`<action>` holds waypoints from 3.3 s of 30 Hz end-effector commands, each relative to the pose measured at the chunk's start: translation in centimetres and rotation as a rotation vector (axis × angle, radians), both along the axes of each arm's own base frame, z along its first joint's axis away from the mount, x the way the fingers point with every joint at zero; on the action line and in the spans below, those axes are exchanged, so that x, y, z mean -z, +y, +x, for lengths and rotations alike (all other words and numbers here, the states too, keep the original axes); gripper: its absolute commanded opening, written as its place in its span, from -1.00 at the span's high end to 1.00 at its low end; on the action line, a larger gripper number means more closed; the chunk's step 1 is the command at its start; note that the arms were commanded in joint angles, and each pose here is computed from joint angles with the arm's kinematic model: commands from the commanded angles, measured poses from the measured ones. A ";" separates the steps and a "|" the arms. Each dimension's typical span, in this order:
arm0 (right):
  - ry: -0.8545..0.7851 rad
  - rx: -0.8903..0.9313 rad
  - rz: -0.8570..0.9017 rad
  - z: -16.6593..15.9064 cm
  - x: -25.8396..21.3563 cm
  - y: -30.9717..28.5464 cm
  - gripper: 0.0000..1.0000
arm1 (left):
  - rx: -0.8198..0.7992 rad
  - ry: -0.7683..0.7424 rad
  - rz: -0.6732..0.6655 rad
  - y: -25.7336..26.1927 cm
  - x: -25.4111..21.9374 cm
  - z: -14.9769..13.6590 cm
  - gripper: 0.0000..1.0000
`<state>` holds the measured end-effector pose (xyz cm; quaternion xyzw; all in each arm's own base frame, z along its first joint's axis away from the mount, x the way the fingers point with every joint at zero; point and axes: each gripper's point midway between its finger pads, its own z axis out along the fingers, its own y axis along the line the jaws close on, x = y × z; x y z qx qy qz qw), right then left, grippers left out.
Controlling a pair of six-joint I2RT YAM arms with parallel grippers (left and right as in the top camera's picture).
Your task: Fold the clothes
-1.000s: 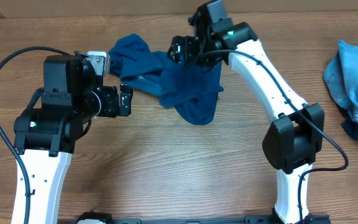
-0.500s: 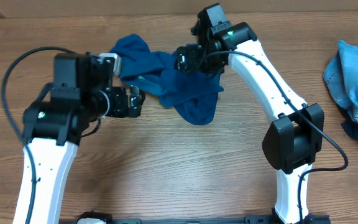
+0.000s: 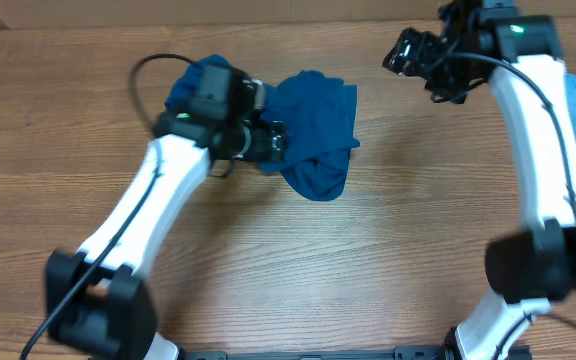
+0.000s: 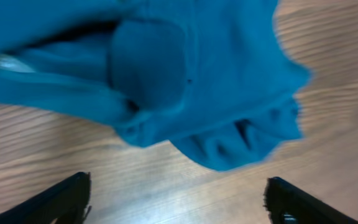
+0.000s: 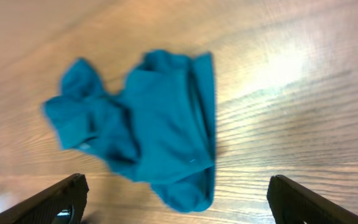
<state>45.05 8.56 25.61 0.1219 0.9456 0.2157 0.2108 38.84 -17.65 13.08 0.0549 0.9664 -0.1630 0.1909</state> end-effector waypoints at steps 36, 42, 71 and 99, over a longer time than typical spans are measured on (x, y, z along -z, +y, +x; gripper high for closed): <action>-0.154 -0.084 -0.075 -6.0 -7.7 -0.3 -0.96 | -0.333 -0.222 0.400 13.4 -11.3 6.8 0.88; -0.129 -0.073 -0.108 -6.4 -7.1 -0.9 -1.00 | -0.449 -0.159 0.526 20.2 -13.0 4.5 0.81; -0.099 -0.051 -0.148 -6.1 -6.1 -1.6 -1.00 | -0.360 0.031 -0.006 15.7 -11.1 3.1 -0.16; -0.056 -0.055 -0.150 -7.0 -5.5 -1.7 -1.00 | -0.402 0.149 0.049 1.1 3.8 8.9 -0.08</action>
